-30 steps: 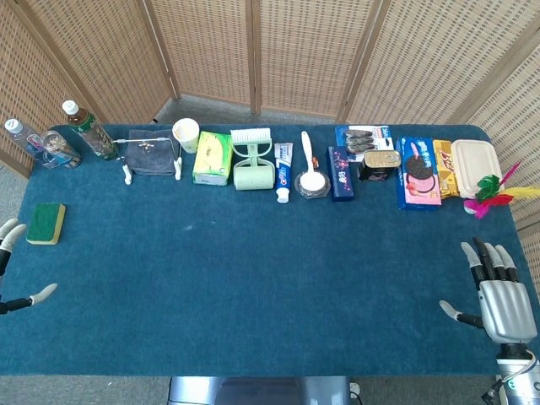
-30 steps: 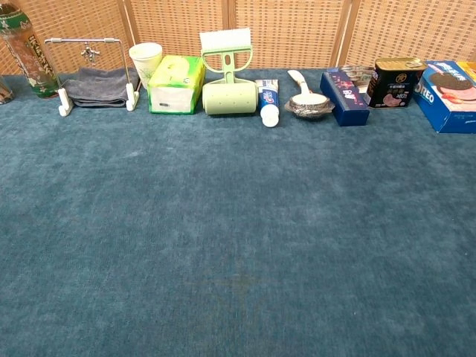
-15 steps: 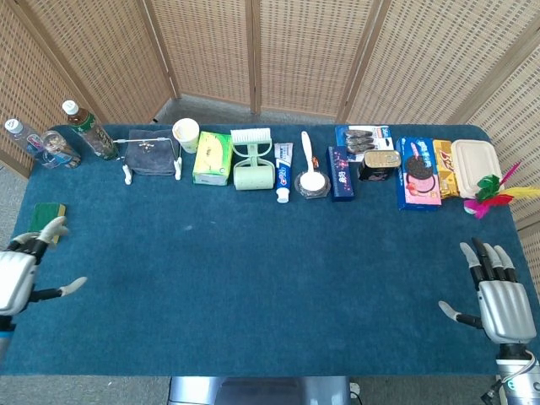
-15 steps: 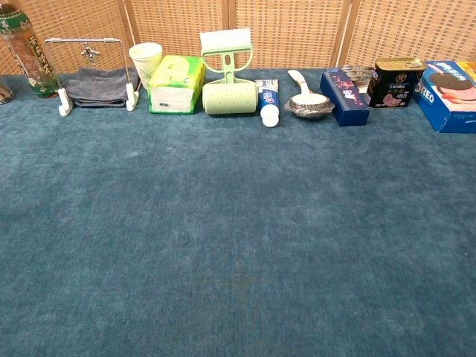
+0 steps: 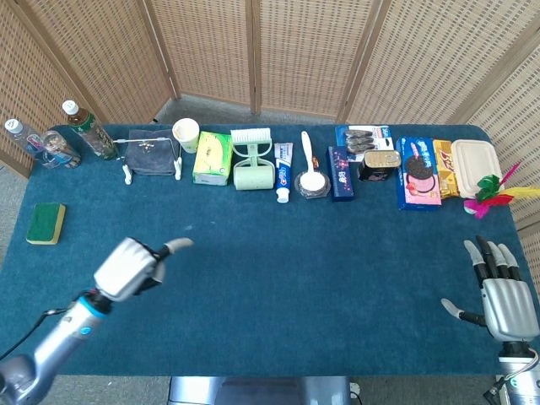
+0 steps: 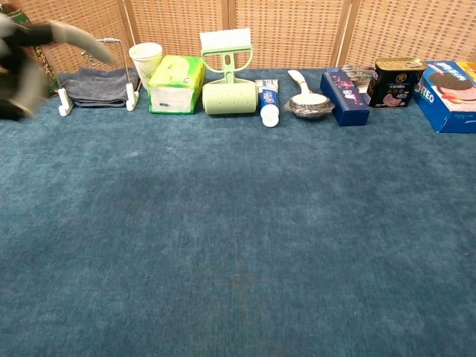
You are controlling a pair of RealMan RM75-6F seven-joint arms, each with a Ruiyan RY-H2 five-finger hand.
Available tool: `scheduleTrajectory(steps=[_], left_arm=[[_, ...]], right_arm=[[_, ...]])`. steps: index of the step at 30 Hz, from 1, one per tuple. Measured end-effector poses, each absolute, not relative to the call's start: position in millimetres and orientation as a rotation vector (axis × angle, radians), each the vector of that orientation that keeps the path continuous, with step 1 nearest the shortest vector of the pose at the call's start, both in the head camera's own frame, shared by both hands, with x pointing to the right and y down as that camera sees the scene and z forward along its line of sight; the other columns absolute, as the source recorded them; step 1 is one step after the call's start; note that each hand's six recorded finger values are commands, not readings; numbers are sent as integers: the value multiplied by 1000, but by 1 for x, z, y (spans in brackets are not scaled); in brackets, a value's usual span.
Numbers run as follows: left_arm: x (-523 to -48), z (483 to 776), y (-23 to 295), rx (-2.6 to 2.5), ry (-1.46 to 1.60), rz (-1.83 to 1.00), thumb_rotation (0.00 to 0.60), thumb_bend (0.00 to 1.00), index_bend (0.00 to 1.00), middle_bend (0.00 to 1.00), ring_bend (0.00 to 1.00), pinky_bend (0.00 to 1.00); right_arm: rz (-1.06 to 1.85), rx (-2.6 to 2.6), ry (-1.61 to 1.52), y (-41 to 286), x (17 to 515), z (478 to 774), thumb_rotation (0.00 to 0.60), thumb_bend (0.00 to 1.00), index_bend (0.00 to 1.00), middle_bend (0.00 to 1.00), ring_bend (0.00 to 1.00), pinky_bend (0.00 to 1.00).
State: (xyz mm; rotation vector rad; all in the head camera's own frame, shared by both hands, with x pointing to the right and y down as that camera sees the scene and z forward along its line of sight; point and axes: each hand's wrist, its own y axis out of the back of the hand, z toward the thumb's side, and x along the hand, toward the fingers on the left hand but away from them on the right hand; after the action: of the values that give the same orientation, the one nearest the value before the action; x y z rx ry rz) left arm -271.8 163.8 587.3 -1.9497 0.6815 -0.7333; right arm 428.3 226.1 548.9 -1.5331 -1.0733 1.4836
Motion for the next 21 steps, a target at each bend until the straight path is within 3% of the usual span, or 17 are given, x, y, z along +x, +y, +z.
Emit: scheduleTrajectory(steps=[9,21], left_arm=[[-186,581,187,-1898,408,-484,600,975,212,1000,1000,1000],[-149,560,221,-1858,307,-176,600,973,212,1000,1000,1000]], right_arm=[[1487,-1531,-1077,226,429,549,475,0,0,0,0,2],[1482,-1526,-1096,225,431,546,472,0,0,0,0,3]])
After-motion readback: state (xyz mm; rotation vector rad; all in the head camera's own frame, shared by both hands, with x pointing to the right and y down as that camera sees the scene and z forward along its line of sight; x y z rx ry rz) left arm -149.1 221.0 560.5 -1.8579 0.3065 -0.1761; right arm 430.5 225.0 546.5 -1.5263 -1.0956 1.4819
